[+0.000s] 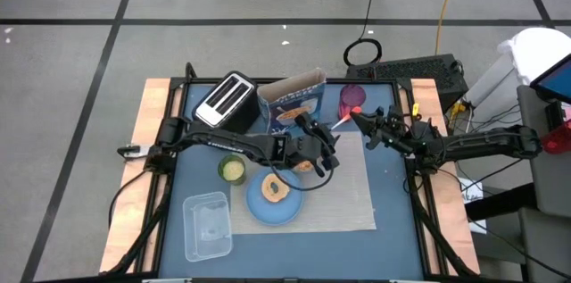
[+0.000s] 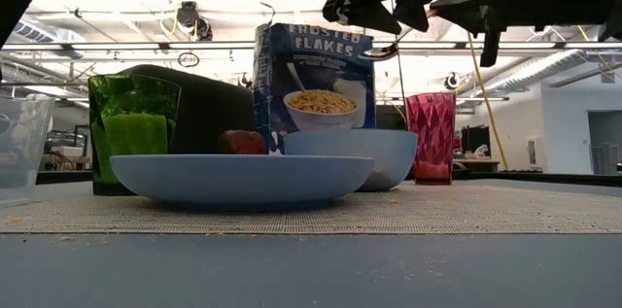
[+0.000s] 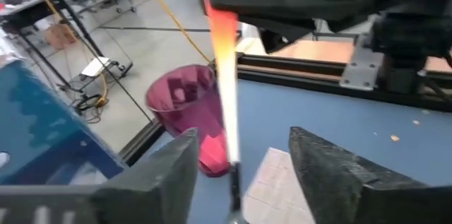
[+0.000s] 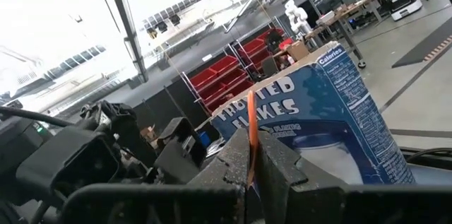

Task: Arrange a breakfast setting
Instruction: Put the orange spoon to the right of the light blue bowl on the gray placemat

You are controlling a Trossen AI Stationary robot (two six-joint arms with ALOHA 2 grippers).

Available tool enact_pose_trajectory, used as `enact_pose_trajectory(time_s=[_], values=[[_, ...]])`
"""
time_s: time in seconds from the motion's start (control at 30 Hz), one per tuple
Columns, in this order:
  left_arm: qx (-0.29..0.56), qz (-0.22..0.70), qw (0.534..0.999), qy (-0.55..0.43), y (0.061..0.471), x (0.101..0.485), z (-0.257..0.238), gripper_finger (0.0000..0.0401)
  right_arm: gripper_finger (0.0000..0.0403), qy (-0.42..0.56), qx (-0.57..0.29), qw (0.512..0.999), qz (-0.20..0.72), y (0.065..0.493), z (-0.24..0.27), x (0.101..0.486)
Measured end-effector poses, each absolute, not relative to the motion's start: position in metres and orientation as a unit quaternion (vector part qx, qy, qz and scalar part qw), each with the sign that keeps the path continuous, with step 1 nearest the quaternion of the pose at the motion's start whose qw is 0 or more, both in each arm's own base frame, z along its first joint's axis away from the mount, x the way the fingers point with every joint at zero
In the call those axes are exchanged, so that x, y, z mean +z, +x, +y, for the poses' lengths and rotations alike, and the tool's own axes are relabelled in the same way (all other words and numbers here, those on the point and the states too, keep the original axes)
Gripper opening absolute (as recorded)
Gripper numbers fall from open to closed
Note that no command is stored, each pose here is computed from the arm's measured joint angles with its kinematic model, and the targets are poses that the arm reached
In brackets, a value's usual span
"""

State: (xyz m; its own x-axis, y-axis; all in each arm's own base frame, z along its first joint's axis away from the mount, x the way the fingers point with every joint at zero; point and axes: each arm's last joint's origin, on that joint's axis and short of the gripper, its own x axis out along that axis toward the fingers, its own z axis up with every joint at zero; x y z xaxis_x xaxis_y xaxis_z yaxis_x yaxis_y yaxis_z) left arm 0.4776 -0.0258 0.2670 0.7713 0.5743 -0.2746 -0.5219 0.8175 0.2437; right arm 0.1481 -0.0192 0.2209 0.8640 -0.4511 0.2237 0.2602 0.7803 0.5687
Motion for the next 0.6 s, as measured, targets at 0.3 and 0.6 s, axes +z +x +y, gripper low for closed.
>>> enact_pose_trajectory(time_s=[0.3, 0.6], values=[[0.284, 0.18, 0.939, 0.069, 0.4772, 0.2647, -0.0232, 0.0146, 0.0006, 0.278, -0.19, 0.924, -0.178, 0.1482, -0.0192, 0.2208], [0.293, 0.182, 0.938, 0.044, 0.4767, 0.2628, -0.0187, 0.0093, 0.0006, 0.278, -0.19, 0.925, -0.178, 0.1482, -0.0192, 0.2208]])
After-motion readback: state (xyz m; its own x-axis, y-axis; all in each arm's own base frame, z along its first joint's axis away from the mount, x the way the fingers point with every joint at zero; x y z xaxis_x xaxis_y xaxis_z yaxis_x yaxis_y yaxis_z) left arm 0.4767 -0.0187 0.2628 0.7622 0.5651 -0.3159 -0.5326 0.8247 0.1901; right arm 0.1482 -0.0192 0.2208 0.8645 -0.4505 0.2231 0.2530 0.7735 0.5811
